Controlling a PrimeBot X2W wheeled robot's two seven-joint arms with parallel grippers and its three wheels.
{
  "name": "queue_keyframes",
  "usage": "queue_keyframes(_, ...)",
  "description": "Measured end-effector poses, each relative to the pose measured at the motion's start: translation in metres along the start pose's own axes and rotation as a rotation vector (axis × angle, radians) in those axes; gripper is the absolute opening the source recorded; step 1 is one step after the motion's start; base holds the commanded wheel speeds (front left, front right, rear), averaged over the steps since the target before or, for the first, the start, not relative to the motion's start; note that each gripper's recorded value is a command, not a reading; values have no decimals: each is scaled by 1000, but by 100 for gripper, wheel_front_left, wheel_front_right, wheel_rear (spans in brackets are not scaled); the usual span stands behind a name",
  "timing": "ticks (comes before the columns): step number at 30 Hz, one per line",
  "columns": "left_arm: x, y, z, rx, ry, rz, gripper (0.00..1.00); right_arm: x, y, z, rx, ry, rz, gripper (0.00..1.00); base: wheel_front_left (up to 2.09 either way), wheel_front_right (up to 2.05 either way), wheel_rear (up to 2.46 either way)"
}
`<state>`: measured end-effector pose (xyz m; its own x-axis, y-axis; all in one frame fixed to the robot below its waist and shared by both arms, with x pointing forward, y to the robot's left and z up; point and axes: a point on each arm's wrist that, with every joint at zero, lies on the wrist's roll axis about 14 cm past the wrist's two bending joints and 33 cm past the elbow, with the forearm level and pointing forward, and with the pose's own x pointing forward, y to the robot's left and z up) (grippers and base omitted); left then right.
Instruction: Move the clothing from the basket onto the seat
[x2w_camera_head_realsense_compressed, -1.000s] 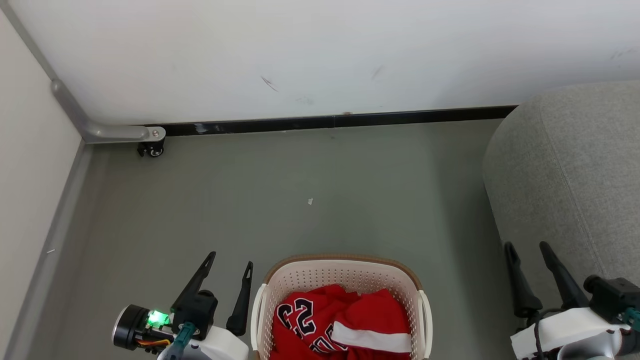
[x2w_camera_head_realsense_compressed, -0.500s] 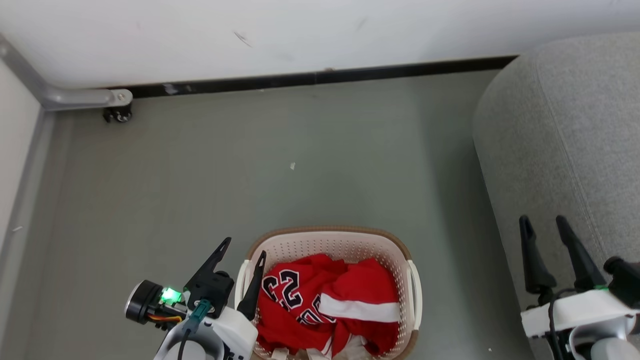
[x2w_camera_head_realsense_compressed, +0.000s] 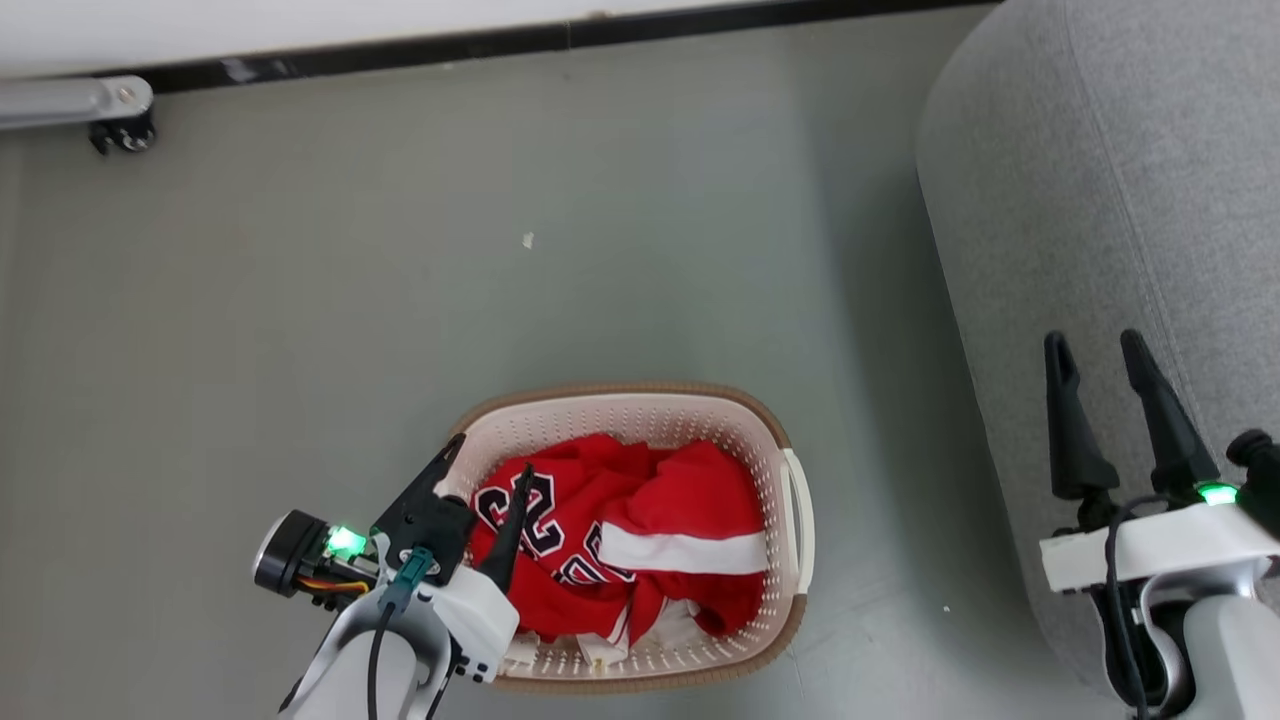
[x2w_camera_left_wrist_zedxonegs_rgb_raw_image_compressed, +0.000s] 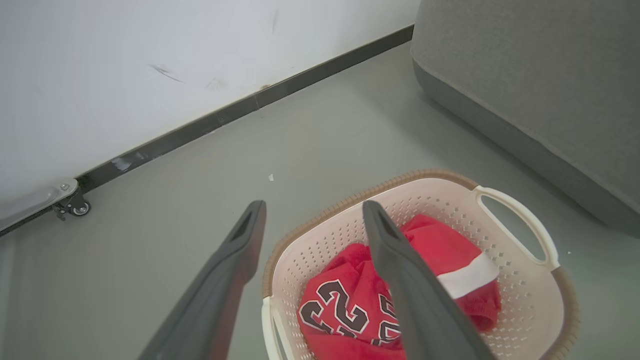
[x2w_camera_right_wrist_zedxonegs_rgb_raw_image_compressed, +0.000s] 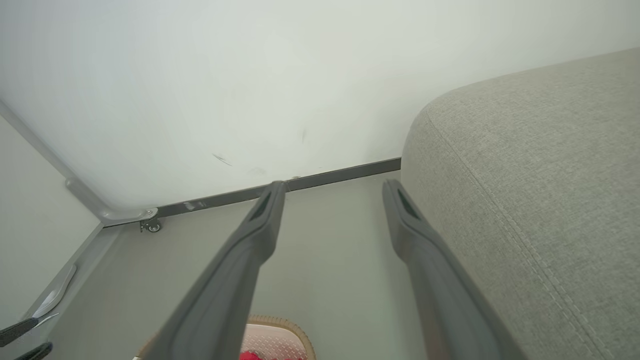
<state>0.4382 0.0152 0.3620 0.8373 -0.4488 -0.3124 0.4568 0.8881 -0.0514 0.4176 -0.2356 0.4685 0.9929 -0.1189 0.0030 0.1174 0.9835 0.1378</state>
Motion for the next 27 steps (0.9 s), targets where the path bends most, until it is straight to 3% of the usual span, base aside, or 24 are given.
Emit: queue_keyframes(27, 60, -46, -76, 0, 162, -212, 100, 61, -21, -26, -36, 1, -46, 100, 0, 0, 0)
